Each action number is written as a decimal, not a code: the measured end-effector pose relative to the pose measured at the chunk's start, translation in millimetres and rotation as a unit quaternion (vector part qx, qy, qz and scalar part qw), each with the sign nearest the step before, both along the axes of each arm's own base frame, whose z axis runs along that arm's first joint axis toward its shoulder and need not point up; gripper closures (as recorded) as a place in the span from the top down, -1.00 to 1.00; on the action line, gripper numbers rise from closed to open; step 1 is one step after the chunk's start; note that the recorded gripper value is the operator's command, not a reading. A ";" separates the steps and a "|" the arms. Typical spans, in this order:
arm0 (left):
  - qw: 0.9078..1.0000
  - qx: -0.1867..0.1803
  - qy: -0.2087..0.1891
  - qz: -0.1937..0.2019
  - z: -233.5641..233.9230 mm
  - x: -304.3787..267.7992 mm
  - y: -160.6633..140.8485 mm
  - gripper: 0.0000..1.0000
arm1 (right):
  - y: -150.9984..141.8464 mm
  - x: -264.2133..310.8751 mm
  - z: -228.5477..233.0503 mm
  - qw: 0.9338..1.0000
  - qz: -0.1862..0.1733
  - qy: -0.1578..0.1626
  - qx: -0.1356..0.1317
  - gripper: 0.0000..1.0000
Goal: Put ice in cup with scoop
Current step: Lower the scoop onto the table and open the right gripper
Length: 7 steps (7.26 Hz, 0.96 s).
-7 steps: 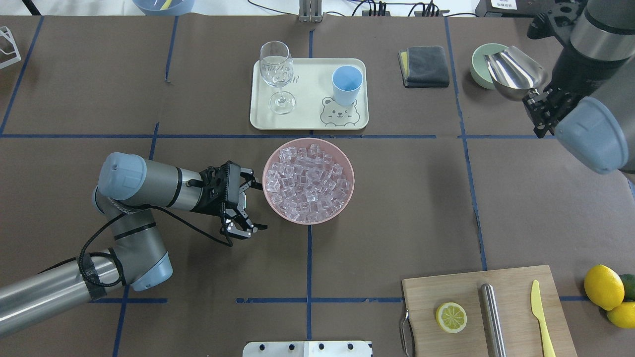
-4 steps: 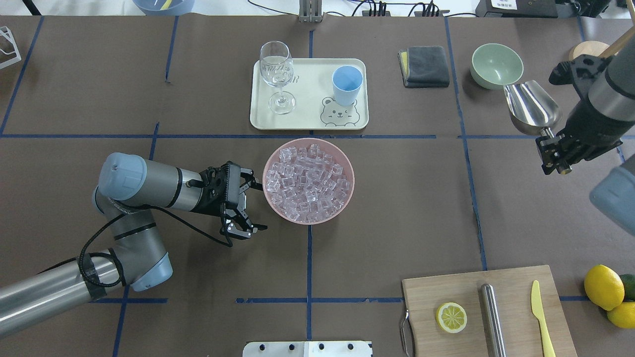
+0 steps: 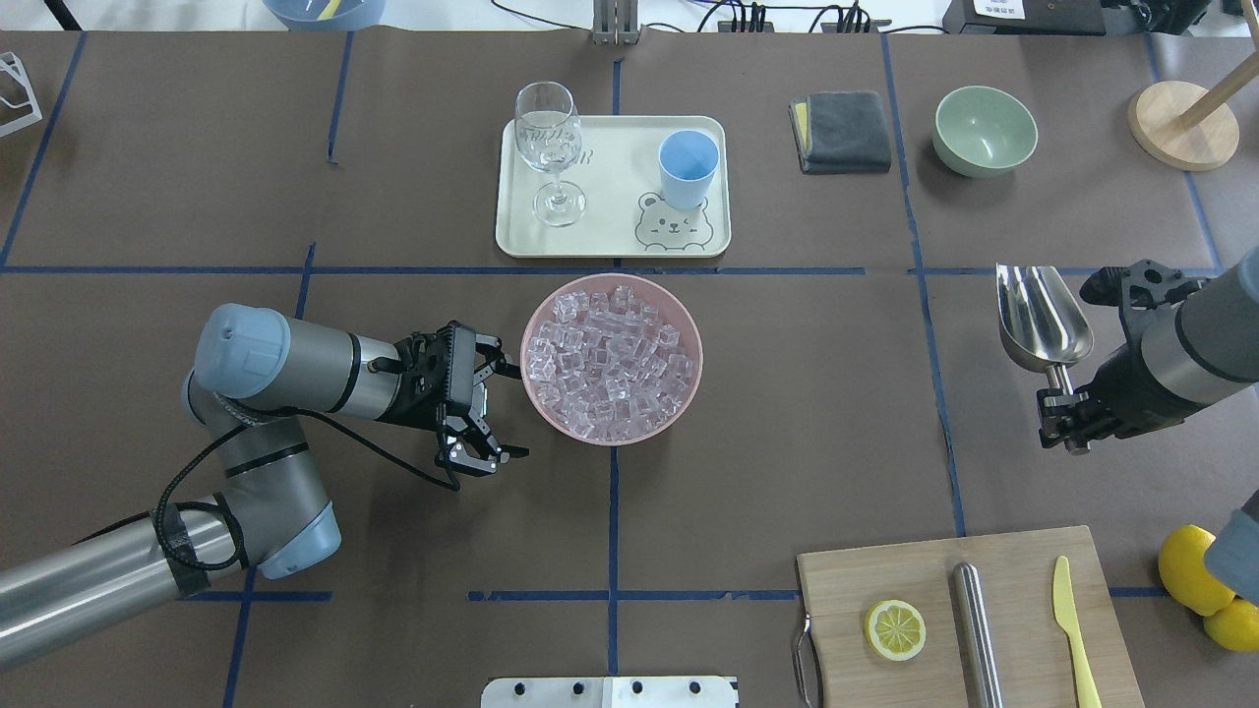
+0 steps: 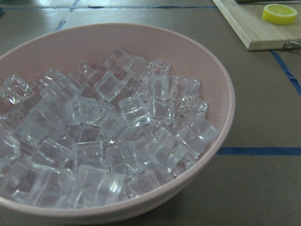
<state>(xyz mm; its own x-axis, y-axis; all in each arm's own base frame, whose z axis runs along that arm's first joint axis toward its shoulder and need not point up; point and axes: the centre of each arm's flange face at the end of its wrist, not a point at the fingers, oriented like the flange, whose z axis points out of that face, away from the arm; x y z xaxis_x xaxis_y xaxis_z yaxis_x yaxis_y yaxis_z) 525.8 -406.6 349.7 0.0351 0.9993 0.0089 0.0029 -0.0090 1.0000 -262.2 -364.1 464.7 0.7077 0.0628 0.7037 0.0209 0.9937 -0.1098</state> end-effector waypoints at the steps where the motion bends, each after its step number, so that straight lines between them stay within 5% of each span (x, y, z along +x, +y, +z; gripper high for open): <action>1: 1.000 -0.001 -0.001 0.001 1.6 -0.2 0.7 1.00 | 9.6 -15.5 9.1 1.000 0.003 -0.001 -0.004 -1.00; 7: 1.000 -0.002 -0.003 0.001 4.1 -0.4 1.3 1.00 | 35.3 -60.3 23.7 1.000 -0.013 0.020 0.001 -1.00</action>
